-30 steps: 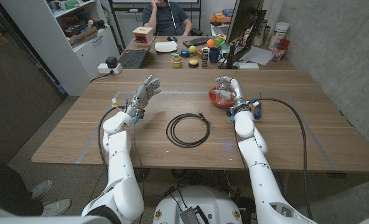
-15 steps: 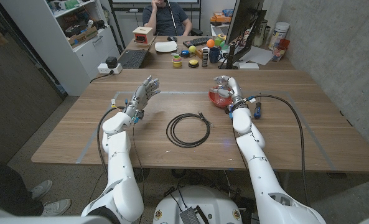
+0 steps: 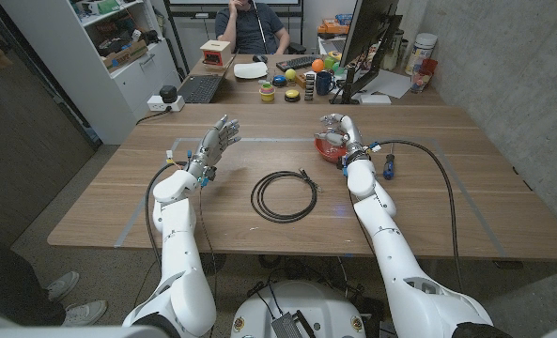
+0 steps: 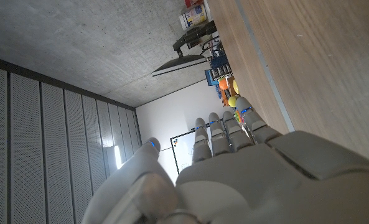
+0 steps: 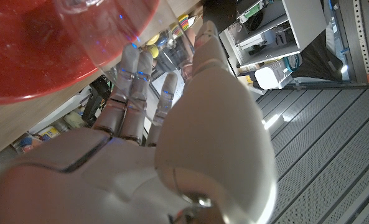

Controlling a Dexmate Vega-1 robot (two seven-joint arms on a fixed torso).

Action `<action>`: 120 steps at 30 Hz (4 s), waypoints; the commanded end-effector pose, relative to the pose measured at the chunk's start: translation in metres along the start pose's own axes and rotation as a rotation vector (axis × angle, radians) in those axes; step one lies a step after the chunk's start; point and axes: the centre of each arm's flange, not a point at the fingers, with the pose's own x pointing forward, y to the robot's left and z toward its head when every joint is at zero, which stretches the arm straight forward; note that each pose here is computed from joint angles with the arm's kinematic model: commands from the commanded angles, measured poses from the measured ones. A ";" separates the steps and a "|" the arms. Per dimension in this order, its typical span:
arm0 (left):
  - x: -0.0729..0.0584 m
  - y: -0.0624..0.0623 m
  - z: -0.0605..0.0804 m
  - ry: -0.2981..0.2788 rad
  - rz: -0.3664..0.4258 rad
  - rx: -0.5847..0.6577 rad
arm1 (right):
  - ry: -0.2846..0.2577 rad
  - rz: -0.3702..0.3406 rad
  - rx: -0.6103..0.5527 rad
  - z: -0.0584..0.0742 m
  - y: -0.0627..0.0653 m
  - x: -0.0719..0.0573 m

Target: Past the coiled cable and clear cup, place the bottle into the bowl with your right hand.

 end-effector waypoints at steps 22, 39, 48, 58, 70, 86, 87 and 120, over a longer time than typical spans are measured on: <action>0.002 0.000 -0.001 0.005 -0.007 0.001 | 0.105 0.012 -0.032 -0.030 0.011 0.018; 0.004 -0.002 -0.001 0.003 -0.009 0.002 | 0.101 0.015 -0.020 -0.030 0.003 0.016; 0.005 -0.002 -0.002 0.006 -0.018 0.005 | 0.091 0.021 -0.025 -0.028 0.002 0.014; 0.006 -0.001 -0.002 0.005 -0.018 0.004 | 0.088 0.026 -0.036 -0.026 0.001 0.015; 0.006 0.001 -0.003 0.004 -0.022 0.002 | 0.092 0.037 -0.064 -0.024 0.000 0.014; 0.006 0.000 -0.002 0.004 -0.025 0.007 | 0.084 0.033 -0.074 -0.024 -0.002 0.013; 0.006 0.000 -0.002 0.006 -0.025 0.011 | 0.086 0.037 -0.083 -0.023 -0.003 0.014; 0.004 -0.008 0.001 -0.001 -0.038 0.014 | 0.000 0.010 -0.054 -0.006 -0.021 0.011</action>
